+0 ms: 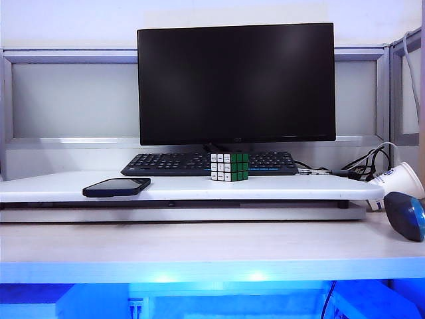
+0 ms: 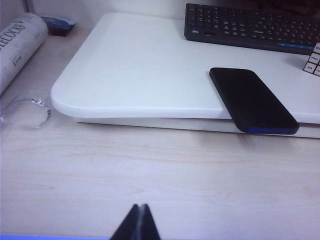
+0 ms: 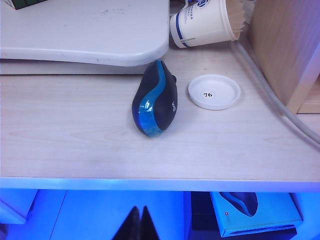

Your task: Put the phone on top of the Rubik's Cube.

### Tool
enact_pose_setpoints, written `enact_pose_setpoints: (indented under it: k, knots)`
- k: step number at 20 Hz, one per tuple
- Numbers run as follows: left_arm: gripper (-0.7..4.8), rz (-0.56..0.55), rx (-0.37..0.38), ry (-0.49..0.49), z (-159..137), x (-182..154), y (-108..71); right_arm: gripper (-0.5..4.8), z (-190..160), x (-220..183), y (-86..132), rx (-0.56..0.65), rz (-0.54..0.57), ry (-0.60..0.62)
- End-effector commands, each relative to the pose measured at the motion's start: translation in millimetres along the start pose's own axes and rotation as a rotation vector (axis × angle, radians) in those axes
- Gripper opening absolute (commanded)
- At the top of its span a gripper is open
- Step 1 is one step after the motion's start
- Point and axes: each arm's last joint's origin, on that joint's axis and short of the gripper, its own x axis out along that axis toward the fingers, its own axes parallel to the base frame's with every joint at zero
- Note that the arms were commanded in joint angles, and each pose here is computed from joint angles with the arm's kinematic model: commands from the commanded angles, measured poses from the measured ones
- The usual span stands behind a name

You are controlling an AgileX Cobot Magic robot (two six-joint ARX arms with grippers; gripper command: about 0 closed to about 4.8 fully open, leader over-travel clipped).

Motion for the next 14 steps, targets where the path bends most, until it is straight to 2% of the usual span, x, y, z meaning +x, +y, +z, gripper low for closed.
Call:
enact_pose_setpoints:
  k: [1,11,14]
  knots:
    - [-0.03,-0.002,-0.004,0.006,-0.8,0.1,0.1,-0.06,-0.4,0.8,-0.1,-0.003,-0.004,-0.008]
    - [-0.05,-0.006,-0.004,0.006,-0.7,0.1,0.0,-0.06,-0.1,0.8,0.1,0.017,0.002,-0.01]
    - [-0.05,-0.01,-0.003,0.007,-0.8,0.1,-0.1,-0.06,4.2,0.6,0.5,0.123,0.014,-0.053]
